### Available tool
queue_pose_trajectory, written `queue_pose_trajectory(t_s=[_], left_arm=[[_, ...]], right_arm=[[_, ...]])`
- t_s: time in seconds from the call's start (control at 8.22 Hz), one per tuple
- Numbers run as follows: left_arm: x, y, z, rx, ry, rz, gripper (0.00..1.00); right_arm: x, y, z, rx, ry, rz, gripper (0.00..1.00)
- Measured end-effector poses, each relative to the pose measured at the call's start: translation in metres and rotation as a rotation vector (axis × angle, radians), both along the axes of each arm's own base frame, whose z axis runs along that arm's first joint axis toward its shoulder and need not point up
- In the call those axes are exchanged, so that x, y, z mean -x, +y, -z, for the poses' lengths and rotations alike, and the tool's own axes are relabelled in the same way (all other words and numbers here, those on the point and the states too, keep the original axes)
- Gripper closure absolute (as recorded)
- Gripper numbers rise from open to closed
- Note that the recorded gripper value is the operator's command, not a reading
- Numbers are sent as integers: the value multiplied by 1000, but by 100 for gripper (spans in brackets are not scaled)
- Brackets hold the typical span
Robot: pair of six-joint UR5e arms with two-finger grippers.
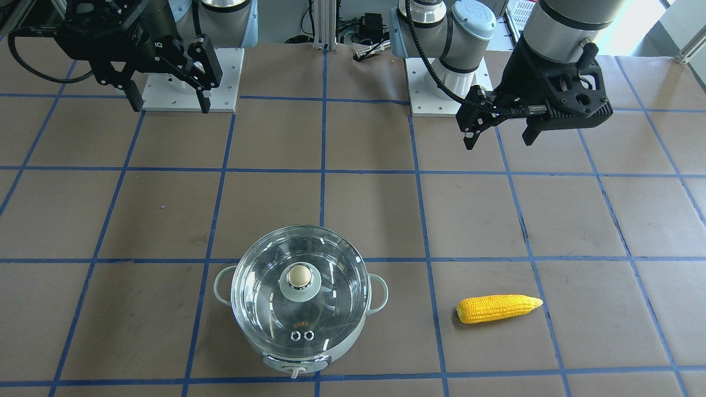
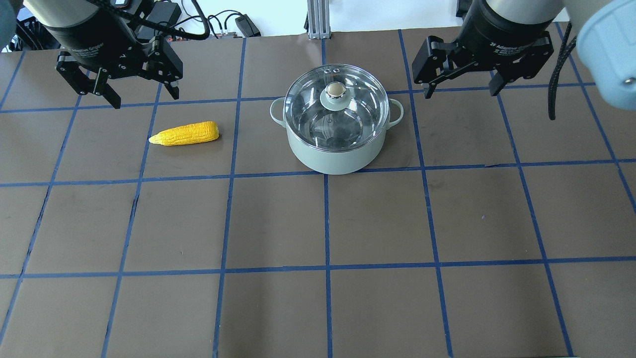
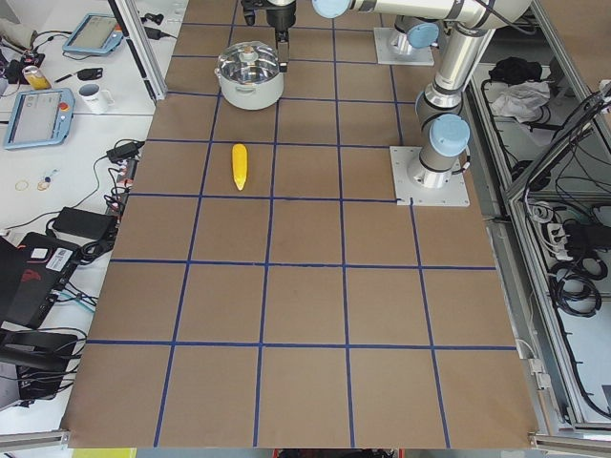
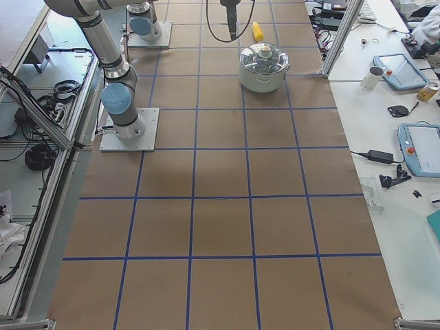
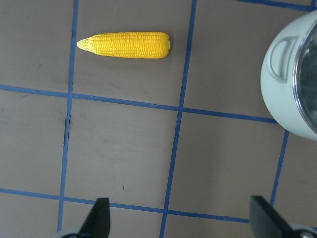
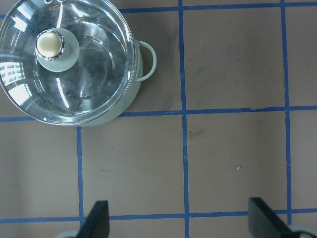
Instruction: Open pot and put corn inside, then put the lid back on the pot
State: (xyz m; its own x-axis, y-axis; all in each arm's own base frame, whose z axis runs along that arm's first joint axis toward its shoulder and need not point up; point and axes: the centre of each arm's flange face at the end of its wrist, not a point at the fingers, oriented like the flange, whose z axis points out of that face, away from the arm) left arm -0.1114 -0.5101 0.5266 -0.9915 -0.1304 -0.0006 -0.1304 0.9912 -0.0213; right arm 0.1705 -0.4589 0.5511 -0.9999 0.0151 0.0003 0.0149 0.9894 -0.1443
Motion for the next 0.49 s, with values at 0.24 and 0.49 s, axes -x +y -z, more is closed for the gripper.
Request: queue_pose_trajectory(t_s=[0.24,0.49], left_arm=[[-22,-27,12,42,12,-177,0],[-33,-74,47,107,24,-354,0]], right_arm=[[-1,-1,1,0,1,-11,0],[-4,-20,12,-23,2,-16,0]])
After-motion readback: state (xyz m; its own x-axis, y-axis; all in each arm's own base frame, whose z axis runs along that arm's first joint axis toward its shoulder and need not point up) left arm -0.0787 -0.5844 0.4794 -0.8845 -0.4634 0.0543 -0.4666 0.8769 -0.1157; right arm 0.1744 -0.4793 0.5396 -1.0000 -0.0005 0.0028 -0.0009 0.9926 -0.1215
